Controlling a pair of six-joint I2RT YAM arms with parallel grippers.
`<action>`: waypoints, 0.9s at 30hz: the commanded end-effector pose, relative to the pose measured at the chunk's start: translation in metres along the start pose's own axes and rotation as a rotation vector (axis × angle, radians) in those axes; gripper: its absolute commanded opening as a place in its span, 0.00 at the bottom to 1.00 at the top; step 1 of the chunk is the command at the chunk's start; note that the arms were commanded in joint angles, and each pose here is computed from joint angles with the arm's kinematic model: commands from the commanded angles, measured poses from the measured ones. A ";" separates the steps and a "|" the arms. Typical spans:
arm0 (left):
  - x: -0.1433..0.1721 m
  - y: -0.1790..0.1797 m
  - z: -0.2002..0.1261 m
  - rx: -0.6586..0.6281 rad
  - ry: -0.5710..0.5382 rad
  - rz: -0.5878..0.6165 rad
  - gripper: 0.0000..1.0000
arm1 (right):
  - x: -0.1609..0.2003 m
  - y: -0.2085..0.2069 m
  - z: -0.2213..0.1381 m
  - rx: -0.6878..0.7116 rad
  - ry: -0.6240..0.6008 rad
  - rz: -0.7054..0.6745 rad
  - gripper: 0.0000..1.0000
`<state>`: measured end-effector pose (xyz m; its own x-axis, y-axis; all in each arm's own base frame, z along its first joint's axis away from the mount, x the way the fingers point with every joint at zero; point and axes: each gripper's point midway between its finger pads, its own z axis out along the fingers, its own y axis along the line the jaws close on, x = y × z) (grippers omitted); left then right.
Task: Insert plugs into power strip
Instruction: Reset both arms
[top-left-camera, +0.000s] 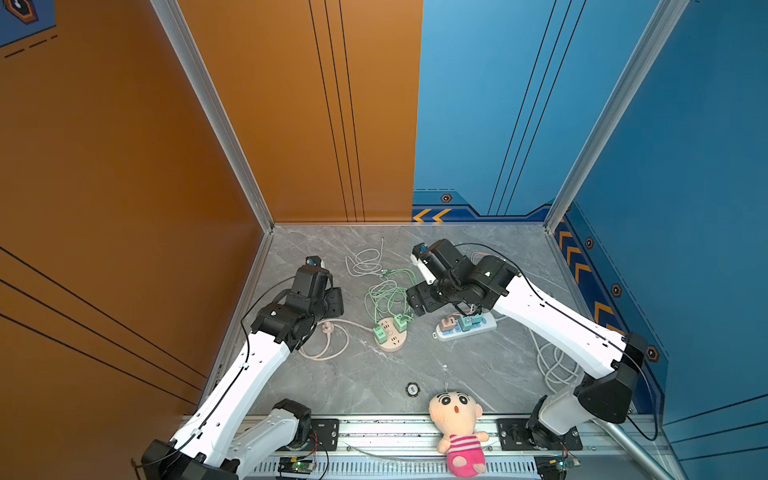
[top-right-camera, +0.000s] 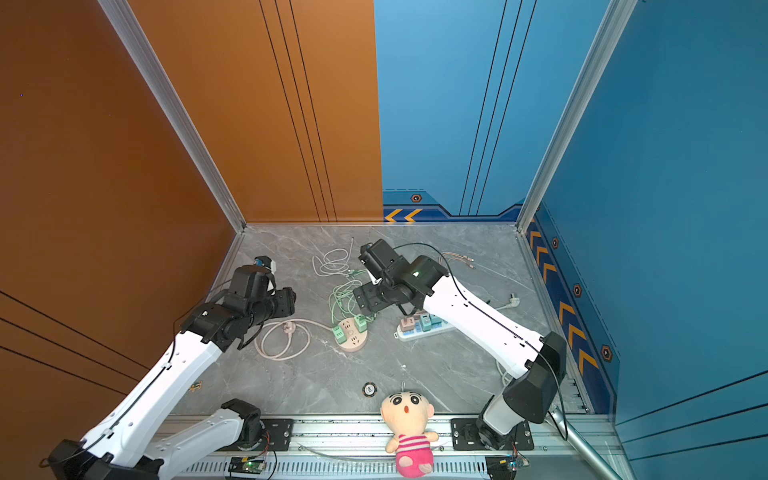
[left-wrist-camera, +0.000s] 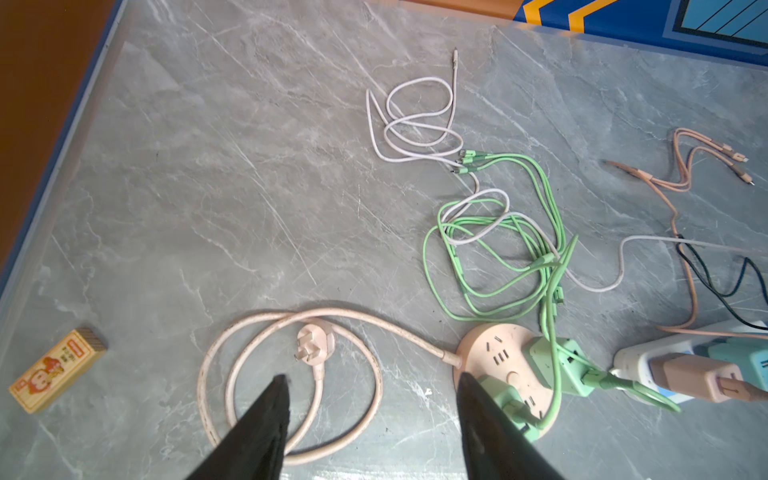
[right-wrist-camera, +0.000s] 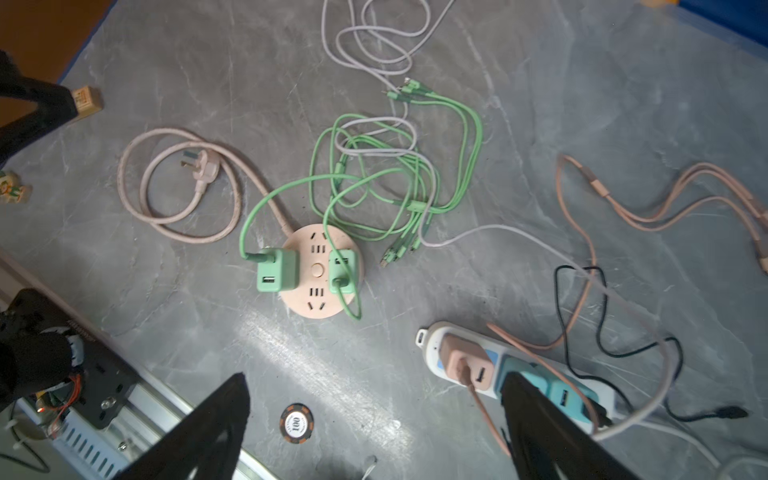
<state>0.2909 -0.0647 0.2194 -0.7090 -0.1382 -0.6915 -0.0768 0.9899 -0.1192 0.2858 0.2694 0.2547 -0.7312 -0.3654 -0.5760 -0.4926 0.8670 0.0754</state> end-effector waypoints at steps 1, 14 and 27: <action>-0.021 0.014 -0.003 -0.083 -0.031 0.041 0.75 | -0.010 -0.056 -0.003 0.089 -0.087 0.043 1.00; -0.056 0.073 0.042 -0.242 -0.056 -0.096 0.98 | 0.018 -0.245 -0.002 0.320 -0.311 0.381 1.00; -0.060 0.129 0.106 -0.334 -0.171 -0.084 0.98 | 0.059 -0.322 0.034 0.448 -0.454 0.505 1.00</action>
<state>0.3808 0.0595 0.1710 -0.6287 -0.2484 -0.7369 -0.3842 0.9231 0.0166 0.3991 -0.0178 0.1564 -0.6170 0.1963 -0.7621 0.1697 0.9788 0.1147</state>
